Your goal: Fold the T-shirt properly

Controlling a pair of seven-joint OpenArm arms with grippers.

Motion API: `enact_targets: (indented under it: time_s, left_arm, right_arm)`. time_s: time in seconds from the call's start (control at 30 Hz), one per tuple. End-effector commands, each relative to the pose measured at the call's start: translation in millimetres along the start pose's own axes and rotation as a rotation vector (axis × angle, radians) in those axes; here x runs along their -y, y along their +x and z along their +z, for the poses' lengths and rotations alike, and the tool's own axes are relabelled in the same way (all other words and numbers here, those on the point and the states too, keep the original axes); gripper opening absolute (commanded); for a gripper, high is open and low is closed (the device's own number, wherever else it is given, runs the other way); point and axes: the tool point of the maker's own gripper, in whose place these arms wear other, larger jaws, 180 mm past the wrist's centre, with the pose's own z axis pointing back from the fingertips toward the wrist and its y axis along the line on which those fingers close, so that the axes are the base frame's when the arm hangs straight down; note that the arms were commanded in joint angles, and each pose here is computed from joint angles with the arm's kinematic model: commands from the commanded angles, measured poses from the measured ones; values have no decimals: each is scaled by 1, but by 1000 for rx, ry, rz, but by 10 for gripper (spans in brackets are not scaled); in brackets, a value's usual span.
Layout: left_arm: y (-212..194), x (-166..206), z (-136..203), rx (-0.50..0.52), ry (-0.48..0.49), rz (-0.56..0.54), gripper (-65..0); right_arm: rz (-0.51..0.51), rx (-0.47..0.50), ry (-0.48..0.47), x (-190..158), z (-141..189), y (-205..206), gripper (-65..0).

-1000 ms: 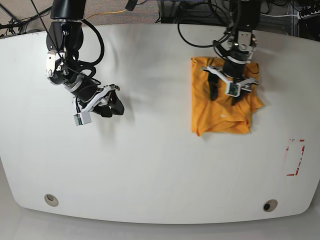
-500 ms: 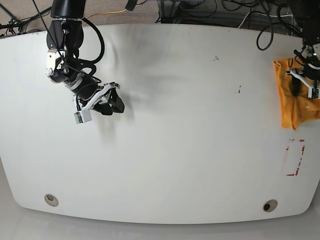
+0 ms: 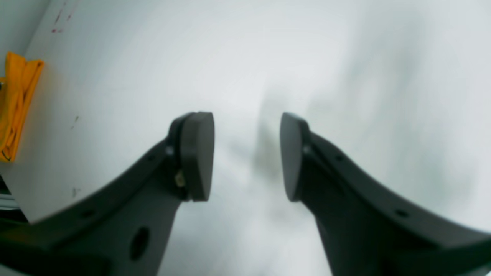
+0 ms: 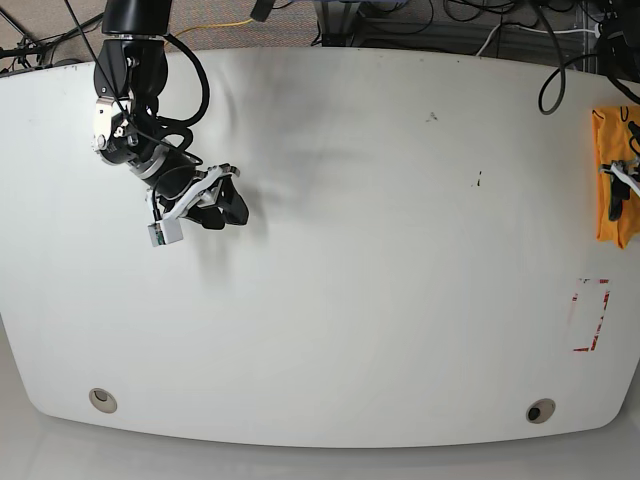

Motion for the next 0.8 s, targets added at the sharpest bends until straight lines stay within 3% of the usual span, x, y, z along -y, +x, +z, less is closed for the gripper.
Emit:
enact_targets:
  time_s: [0.0,0.2,0.37,0.47,0.63,0.77]
  left_arm:
    - [47,11,5,122,8,-41,-278]
    - [74,75,8,240,39,-15,-278]
    - [92,131,9,414,9,88,-278]
    - [90,163,7,481,-38,119,-278]
    - [61,207,20,456,-47,108,-278]
    - [31,237,44,384,-103,92,-279]
  right_arm:
    - [43,46,-2,0,3,18,-380]
    - [245,56,-164,19,11,21,-380]
    - [410,182,-271,22,16,20,-377]
    - [480,201,-299,23,22,7,-376]
    - [402,203,-364,38,55,-26,-374]
    - [337,160,-352,32,75,-64,-374]
